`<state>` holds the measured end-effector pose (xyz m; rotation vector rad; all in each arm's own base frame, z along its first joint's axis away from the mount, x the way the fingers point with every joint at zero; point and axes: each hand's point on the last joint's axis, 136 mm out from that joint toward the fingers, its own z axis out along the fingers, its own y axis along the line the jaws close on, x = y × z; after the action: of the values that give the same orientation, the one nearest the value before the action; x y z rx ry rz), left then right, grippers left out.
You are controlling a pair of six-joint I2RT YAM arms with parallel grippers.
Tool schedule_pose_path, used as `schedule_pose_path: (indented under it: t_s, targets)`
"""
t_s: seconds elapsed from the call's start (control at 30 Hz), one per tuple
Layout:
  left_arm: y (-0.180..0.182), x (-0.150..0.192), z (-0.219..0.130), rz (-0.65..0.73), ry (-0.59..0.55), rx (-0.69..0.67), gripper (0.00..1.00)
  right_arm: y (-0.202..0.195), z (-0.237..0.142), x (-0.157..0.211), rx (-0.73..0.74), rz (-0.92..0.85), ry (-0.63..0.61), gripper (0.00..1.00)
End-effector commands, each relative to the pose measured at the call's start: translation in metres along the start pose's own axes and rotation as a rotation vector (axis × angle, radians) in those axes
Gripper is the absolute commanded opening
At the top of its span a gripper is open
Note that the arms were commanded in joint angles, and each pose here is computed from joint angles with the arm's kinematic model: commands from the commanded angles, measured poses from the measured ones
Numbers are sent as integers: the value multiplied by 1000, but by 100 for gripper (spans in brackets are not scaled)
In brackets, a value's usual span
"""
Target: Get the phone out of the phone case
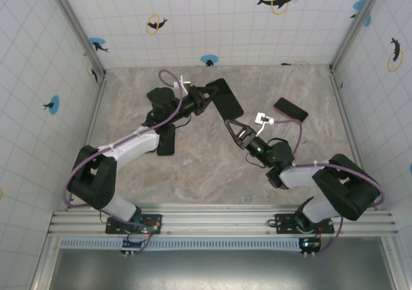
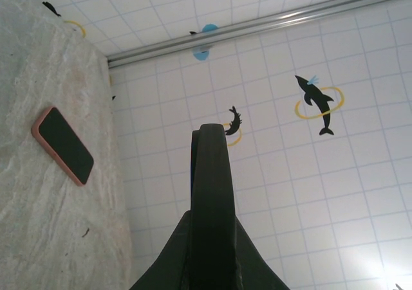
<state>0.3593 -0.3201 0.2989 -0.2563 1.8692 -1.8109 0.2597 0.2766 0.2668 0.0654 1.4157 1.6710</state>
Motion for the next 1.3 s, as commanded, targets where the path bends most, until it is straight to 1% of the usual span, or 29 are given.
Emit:
schedule_pose_path:
  t_s: [0.0,0.03,0.07,0.37,0.47,0.63,0.67,0.73,0.83,0.97,1.07,1.27]
  targets:
    - [-38,0,-5,11,-15,111,11,23,6,-8,-90,-36,-26,24]
    - [-40,1,-5,5,-13,115,11,22,6,-6,-86,-49,-19,21]
    - [-41,2,-5,-1,-11,121,11,20,6,-5,-73,-62,-15,19]
    - [-58,11,-4,-15,20,169,10,4,4,-9,-1,-114,-2,17]
    - [-60,15,-3,-20,35,176,9,-10,-1,-10,59,-132,0,11]
    - [-59,21,-3,-25,55,164,8,-23,-6,-12,114,-154,7,10]
    - [-71,19,-2,-10,55,184,8,-24,-6,-12,117,-162,10,11]
    - [-70,18,-2,2,50,171,8,-15,-4,-11,74,-177,22,14]
    - [-63,16,0,16,39,143,7,7,0,-4,-28,-211,71,23]
    - [-59,9,6,43,18,128,7,29,-4,1,-129,-222,83,34]
    - [-56,-2,5,59,-17,110,6,35,-10,-1,-148,-217,62,38]
    - [-53,-4,8,67,-17,105,6,41,-13,-7,-154,-196,25,41]
